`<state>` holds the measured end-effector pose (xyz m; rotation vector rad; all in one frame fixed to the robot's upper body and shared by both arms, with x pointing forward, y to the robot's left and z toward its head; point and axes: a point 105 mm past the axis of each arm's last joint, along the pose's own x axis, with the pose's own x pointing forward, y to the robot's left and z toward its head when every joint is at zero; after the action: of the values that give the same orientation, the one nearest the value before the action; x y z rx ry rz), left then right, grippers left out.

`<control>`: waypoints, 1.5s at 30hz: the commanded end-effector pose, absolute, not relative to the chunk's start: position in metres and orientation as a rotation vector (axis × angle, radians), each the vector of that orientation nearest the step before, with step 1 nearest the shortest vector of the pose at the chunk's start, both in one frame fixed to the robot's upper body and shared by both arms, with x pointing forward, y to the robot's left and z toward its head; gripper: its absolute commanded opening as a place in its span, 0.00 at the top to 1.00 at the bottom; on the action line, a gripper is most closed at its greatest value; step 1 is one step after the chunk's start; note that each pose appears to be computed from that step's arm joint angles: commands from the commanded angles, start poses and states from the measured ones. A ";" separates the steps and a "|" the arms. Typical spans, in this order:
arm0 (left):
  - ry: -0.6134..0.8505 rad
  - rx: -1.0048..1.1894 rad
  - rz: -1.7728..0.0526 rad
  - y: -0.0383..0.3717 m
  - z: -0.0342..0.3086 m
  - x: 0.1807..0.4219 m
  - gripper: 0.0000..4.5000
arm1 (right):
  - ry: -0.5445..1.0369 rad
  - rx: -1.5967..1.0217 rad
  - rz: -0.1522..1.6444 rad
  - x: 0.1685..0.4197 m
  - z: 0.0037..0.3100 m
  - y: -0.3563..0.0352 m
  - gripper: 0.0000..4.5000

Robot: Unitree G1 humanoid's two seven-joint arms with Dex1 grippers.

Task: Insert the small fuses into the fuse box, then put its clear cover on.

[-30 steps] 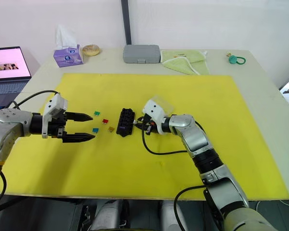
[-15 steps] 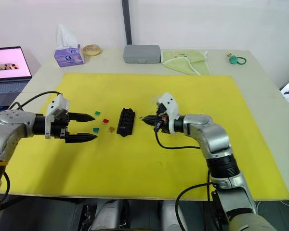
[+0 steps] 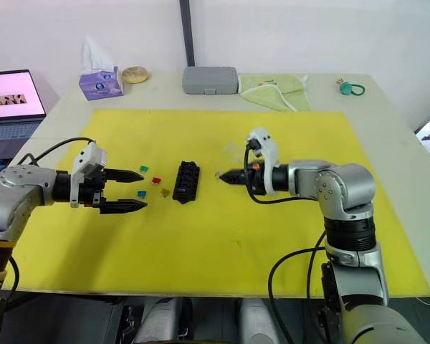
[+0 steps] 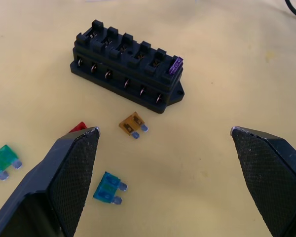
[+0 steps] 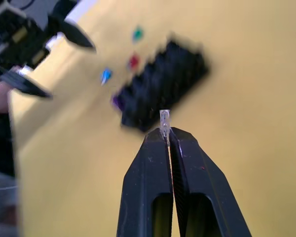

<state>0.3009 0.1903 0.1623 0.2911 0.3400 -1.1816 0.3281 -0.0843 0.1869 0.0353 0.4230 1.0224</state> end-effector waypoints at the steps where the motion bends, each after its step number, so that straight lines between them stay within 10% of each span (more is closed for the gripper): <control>1: 0.302 0.355 -1.199 0.187 0.174 0.302 0.00 | 0.290 -0.156 1.061 0.335 0.210 -0.066 0.98; 45: 0.313 0.357 -1.206 0.184 0.165 0.297 0.00 | 0.442 -0.625 1.316 0.340 0.205 0.005 0.98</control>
<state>0.2984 0.1864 0.1560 0.3401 0.3544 -1.2001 0.3417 -0.0013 0.1865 -0.6074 0.5135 1.2951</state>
